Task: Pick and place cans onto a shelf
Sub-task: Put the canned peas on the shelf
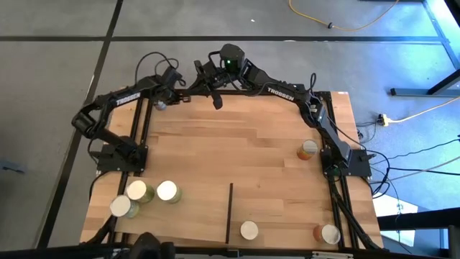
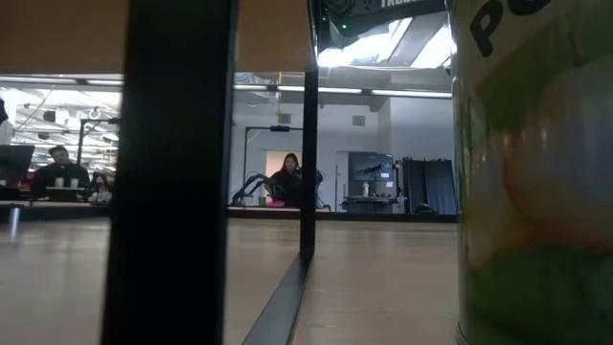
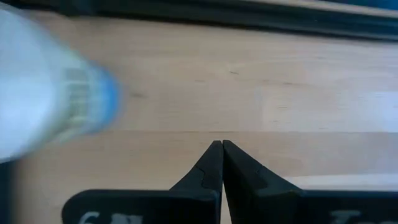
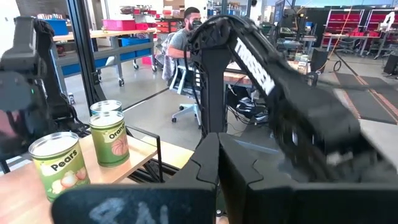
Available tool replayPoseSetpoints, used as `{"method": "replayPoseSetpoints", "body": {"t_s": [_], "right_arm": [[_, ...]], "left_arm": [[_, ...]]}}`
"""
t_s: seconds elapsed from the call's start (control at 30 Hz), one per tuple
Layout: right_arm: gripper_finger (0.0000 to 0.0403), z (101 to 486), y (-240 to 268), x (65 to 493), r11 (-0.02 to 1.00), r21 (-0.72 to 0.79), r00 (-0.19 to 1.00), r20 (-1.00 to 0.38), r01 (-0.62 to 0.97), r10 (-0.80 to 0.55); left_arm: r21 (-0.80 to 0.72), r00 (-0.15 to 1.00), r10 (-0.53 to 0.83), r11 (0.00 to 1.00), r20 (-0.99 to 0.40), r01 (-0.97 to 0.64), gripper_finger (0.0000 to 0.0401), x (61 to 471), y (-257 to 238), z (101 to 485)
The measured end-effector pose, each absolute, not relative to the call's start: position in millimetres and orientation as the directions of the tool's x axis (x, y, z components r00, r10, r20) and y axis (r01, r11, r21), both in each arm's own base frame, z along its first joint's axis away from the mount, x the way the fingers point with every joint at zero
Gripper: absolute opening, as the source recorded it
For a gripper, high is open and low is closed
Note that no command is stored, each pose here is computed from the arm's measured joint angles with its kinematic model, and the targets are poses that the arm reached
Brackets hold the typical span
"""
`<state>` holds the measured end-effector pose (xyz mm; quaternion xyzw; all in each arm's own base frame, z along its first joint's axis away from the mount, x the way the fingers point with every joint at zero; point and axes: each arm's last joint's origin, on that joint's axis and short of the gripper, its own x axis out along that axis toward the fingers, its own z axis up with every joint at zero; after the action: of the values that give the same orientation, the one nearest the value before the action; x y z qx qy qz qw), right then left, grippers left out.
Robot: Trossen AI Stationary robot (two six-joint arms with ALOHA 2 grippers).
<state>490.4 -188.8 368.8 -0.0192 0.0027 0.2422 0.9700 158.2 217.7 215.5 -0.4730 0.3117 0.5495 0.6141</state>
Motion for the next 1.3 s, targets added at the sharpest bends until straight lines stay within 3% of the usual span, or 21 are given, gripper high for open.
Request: {"method": "replayPoseSetpoints", "body": {"t_s": [0.23, 0.57, 0.8, 1.3], "right_arm": [[0.0010, 369, -189, 490, 0.882, -0.036, 0.882, -0.015, -0.470, 0.470], [0.0010, 369, -188, 490, 0.864, -0.034, 0.864, -0.014, -0.503, 0.503], [0.0010, 369, -188, 490, 0.864, -0.035, 0.864, -0.014, -0.503, 0.503], [0.0010, 369, -188, 490, 0.864, -0.035, 0.865, -0.014, -0.502, 0.502]], "left_arm": [[0.001, -0.036, 0.442, -0.080, -0.896, -0.997, 0.0000, 136, 203, 267], [-0.011, -0.018, 0.299, -0.093, -0.954, -0.996, 0.0030, 123, 214, 259], [-0.007, -0.022, 0.305, -0.092, -0.952, -0.996, 0.0050, 124, 227, 249], [0.047, -0.072, 0.343, -0.080, -0.937, -0.996, 0.0049, 128, 239, 239]]}}
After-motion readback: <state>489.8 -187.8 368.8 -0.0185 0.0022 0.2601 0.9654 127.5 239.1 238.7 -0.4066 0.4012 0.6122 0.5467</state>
